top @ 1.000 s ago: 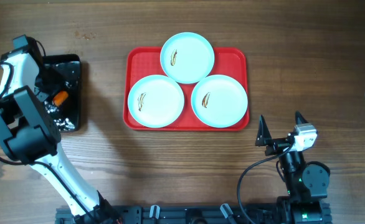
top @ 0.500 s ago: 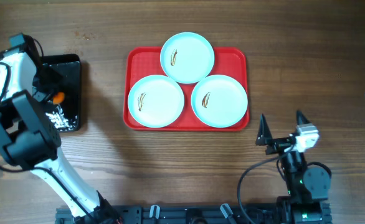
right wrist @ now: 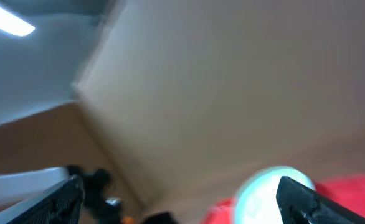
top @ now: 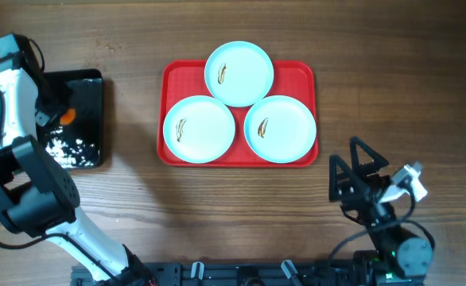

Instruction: Clean dirty plates on tray and stack at the side

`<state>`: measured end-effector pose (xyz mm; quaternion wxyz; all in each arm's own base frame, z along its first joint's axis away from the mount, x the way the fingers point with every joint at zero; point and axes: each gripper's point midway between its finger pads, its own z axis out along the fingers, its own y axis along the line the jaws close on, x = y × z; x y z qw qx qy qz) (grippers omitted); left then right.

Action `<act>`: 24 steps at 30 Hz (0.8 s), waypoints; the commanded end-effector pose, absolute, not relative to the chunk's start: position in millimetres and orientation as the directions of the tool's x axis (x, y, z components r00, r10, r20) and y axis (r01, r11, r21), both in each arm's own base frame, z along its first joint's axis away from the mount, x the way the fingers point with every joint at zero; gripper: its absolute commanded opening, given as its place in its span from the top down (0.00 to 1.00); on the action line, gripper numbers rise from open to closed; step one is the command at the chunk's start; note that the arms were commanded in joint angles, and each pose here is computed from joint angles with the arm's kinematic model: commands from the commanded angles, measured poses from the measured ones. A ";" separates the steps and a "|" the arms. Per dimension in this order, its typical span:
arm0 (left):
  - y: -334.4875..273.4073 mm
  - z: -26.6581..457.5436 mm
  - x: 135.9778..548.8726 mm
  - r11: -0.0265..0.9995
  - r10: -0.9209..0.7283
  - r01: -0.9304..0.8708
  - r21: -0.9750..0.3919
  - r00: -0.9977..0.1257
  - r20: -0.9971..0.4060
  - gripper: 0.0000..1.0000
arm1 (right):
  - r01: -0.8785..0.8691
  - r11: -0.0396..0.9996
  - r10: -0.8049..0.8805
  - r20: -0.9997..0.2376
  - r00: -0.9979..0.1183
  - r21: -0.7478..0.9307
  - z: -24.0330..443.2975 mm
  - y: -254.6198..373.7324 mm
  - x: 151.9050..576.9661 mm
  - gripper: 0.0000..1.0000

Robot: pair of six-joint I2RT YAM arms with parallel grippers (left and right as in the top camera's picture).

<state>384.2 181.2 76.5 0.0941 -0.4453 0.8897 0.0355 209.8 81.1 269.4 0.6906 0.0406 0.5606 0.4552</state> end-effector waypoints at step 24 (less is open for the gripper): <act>165.0 95.5 380.7 0.689 -0.718 -0.719 -0.091 -0.660 -0.223 0.96 | -0.432 0.440 0.444 -0.609 -0.657 0.787 261.2 141.2 254.7 0.16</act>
